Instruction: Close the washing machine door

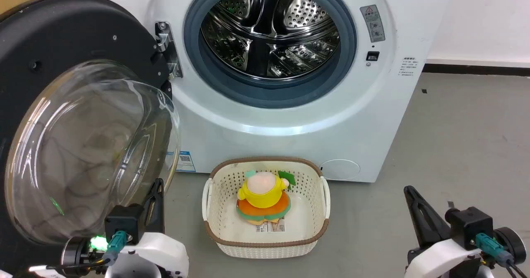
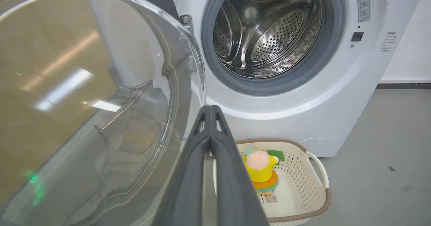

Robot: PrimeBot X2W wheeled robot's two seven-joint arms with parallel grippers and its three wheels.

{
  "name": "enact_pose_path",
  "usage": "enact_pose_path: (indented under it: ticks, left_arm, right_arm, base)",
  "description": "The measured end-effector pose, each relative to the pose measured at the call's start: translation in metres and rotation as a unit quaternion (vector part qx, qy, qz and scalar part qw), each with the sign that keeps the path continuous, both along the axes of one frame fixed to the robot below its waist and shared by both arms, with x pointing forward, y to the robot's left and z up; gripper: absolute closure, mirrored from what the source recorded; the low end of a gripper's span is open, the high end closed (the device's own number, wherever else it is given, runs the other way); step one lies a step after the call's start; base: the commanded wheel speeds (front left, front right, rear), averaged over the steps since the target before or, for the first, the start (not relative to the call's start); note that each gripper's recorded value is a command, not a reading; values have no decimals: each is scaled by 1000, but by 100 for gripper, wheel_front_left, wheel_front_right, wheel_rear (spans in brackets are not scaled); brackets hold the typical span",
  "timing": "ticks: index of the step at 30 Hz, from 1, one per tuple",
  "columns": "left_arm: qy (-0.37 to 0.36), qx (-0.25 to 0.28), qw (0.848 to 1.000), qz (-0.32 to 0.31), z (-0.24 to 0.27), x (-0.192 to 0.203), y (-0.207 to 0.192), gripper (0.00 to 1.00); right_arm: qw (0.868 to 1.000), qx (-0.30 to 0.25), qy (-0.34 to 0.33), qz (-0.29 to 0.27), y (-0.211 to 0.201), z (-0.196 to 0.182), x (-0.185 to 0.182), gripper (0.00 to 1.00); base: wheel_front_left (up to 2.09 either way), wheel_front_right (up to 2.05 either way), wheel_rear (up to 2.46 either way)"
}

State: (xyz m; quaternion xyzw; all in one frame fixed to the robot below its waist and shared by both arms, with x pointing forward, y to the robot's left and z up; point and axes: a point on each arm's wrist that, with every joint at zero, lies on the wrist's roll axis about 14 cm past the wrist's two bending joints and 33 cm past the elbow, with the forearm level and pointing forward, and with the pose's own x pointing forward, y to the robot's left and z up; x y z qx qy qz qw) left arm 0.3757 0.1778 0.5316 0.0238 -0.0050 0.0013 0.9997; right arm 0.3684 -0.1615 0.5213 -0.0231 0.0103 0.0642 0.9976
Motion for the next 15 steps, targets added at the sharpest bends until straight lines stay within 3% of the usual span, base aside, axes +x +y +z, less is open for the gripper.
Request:
enact_pose_path:
  ticks: [10,11,15]
  left_arm:
    - [0,0,1000,0,0,0,0,100]
    - [0,0,1000,0,0,0,0,0]
    - [0,0,1000,1,0,0,0,0]
  right_arm:
    - [1000,0,0,0,0,0,0,100]
    - [1000,0,0,0,0,0,0,0]
    - [1000,0,1,0,0,0,0,0]
  base:
    - [0,0,0]
    - [0,0,0]
    - [0,0,0]
